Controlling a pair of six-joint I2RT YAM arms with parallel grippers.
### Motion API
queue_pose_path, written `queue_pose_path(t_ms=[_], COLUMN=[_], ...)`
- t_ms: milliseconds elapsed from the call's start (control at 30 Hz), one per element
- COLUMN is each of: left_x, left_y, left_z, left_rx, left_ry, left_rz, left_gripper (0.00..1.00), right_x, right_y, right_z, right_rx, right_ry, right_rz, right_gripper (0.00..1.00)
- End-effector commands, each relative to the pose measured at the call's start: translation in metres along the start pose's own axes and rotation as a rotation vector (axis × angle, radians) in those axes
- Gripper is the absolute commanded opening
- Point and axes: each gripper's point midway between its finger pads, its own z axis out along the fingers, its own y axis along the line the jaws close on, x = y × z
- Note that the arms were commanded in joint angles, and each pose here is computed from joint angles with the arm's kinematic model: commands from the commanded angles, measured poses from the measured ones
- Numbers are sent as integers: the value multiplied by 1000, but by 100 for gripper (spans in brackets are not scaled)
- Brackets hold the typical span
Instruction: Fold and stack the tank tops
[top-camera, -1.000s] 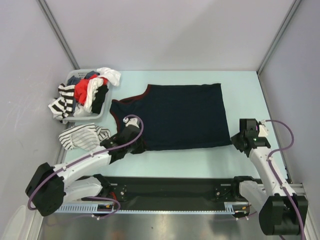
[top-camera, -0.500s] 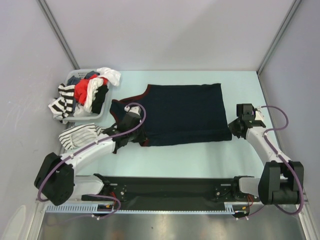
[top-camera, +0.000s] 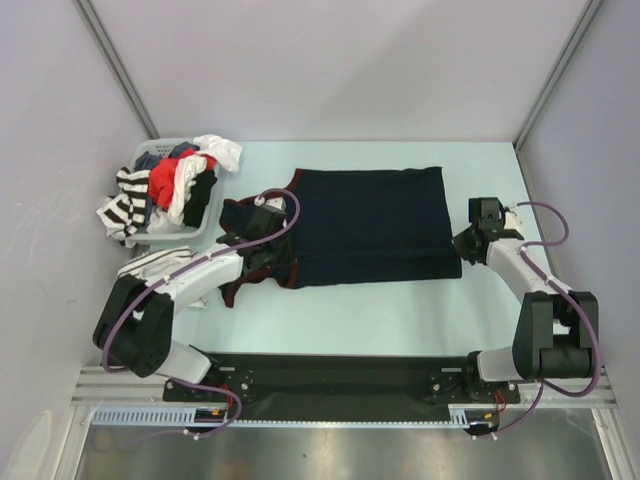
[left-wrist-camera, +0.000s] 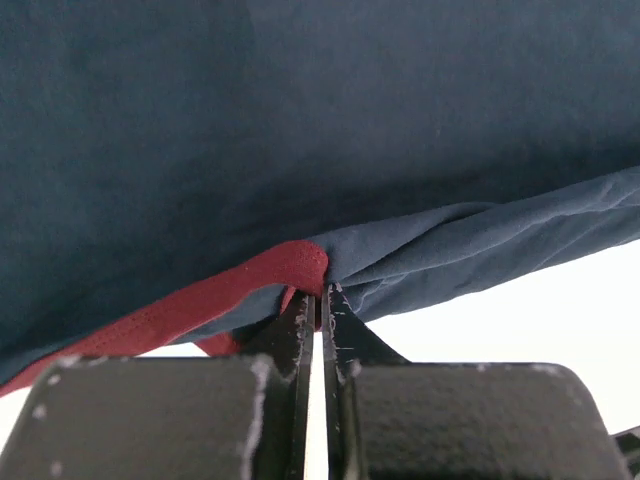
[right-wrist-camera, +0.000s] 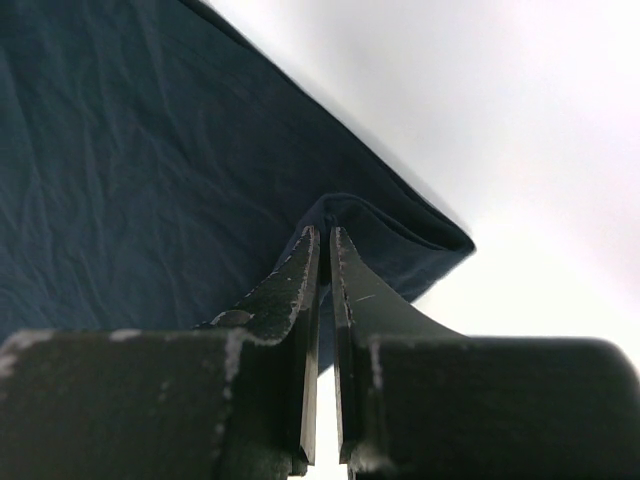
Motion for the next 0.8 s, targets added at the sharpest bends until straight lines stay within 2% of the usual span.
queue_pose_path(t_ms=[0,767], left_x=[-29,-60], left_y=[-9,-4], left_z=[0,45], left_rx=[32,-6], left_ry=[-57,-20], left_rz=[15,21], left_gripper=[1,0], right_x=[-25,-36], right_y=[26,56], right_z=[2,41], right_rx=[-51,-29], right_ry=[-70,-60], right_rz=[31,45], right_gripper=[0,0])
